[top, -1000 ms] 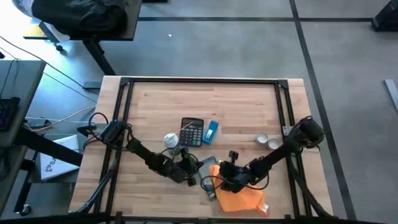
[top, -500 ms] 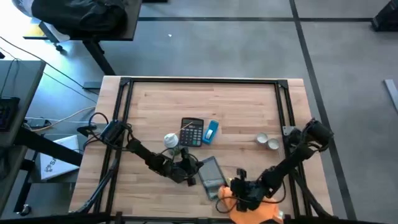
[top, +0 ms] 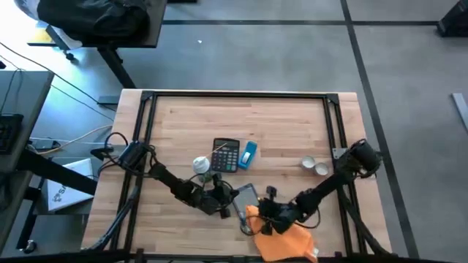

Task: Apply microfiber cloth
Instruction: Wipe the tablet with the orange microfiber cloth

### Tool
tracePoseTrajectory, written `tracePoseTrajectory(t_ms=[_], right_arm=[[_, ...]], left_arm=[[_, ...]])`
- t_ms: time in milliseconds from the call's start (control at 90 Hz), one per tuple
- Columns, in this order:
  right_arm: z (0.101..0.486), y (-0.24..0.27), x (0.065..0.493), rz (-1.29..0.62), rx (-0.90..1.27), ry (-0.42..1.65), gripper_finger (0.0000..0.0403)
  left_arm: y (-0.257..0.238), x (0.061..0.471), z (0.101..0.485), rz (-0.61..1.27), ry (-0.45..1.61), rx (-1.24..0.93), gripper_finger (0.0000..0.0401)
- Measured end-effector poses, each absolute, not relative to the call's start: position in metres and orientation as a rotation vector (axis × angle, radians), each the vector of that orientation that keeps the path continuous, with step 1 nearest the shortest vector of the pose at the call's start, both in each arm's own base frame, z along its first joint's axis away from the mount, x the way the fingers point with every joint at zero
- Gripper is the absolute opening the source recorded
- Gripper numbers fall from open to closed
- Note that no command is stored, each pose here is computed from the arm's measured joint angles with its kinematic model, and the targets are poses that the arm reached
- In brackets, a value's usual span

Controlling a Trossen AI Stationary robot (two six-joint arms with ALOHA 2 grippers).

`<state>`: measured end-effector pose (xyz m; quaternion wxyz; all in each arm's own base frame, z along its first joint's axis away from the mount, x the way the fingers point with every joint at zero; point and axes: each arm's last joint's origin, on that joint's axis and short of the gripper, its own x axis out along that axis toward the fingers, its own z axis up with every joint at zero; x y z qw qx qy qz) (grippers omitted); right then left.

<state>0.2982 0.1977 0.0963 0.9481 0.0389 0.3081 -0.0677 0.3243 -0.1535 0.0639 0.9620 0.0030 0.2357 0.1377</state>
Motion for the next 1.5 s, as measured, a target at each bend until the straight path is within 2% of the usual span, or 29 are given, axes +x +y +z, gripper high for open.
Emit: tracePoseTrajectory(t_ms=[133,378,556,700,889,989,1089,1167,1356,1500], right_arm=[[0.086,0.191,0.310,-0.122,0.095,0.600,0.0000],[0.084,0.206,0.315,0.190,0.182,0.601,0.0000],[0.083,0.218,0.306,0.265,0.218,0.652,0.0000],[0.082,0.215,0.306,0.150,0.169,0.611,0.0000],[0.080,0.189,0.316,-0.140,0.084,0.554,0.0000],[0.078,0.175,0.321,-0.272,0.110,0.532,0.0000],[0.078,0.166,0.326,-0.304,0.150,0.527,0.0000],[0.079,0.166,0.328,-0.230,0.132,0.538,0.0000],[0.084,0.185,0.328,0.170,0.152,0.591,0.0000],[0.083,0.201,0.318,0.254,0.216,0.643,0.0000]], left_arm=[[-0.153,0.324,0.064,0.278,0.479,0.014,0.0000],[-0.153,0.324,0.064,0.278,0.480,0.016,0.0000],[-0.153,0.324,0.064,0.278,0.481,0.017,0.0000],[-0.153,0.324,0.064,0.278,0.479,0.014,0.0000],[-0.154,0.325,0.064,0.277,0.476,0.012,0.0000],[-0.154,0.325,0.064,0.276,0.476,0.012,0.0000],[-0.154,0.325,0.064,0.277,0.475,0.012,0.0000],[-0.153,0.325,0.065,0.278,0.476,0.021,0.0000],[-0.153,0.324,0.065,0.279,0.475,0.022,0.0000],[-0.153,0.325,0.065,0.279,0.474,0.020,0.0000]])
